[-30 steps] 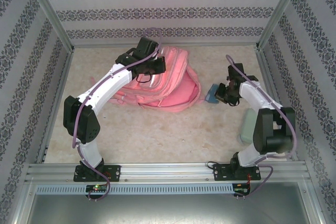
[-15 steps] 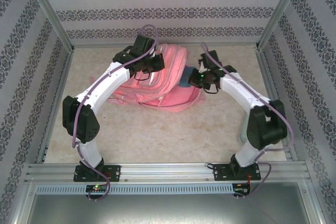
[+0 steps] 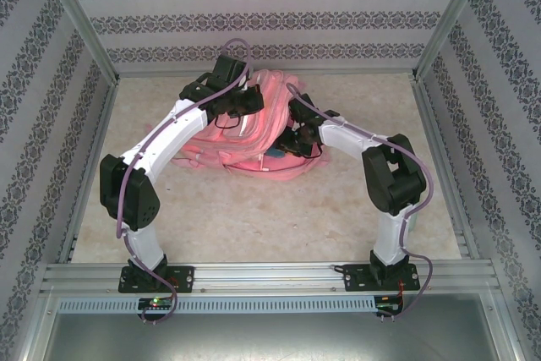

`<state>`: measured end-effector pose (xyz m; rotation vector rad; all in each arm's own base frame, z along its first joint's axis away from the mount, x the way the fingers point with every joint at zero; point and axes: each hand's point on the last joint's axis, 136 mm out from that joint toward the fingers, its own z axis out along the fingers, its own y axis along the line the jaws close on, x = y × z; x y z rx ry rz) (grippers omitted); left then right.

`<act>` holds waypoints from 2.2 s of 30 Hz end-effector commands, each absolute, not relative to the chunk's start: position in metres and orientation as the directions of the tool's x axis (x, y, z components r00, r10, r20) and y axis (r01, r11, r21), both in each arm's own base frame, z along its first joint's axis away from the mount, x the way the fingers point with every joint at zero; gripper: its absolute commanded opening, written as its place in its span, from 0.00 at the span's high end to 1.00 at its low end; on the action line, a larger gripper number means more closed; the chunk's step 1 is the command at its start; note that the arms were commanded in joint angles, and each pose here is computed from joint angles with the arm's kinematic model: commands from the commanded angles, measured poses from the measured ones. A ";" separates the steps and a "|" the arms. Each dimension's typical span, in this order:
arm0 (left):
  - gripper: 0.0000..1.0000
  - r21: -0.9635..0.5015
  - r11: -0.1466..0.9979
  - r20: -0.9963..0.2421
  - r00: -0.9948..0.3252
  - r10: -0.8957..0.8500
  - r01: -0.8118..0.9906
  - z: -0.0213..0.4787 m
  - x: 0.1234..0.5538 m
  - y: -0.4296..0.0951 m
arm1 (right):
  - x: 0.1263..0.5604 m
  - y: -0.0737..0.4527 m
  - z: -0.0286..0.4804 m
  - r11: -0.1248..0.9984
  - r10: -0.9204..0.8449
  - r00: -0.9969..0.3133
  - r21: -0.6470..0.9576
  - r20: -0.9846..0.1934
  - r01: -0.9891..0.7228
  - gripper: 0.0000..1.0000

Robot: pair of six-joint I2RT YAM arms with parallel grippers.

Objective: Pack the student bag
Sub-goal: Place the personal item in the student bag, then move the pencil case to the middle-right of the table.

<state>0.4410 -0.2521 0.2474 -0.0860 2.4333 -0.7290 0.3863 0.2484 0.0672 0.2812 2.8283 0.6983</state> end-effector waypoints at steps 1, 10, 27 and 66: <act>1.00 -0.578 0.801 -0.604 -0.741 -0.293 0.155 0.303 0.448 -0.248 | 0.389 0.227 0.098 0.878 0.254 -0.940 0.462 -0.227 0.126 0.55; 1.00 -0.582 0.799 -0.592 -0.752 -0.290 0.150 0.293 0.448 -0.249 | 0.360 0.129 0.121 0.909 0.351 -0.889 0.336 -0.294 0.248 0.24; 1.00 -0.579 0.801 -0.586 -0.761 -0.280 0.151 0.288 0.451 -0.251 | 0.248 -0.086 0.086 0.599 0.793 -0.567 0.114 -0.222 0.793 0.02; 1.00 -0.587 0.797 -0.574 -0.769 -0.283 0.145 0.284 0.448 -0.250 | 0.283 0.015 0.031 0.770 0.630 -0.774 0.174 -0.060 0.613 0.02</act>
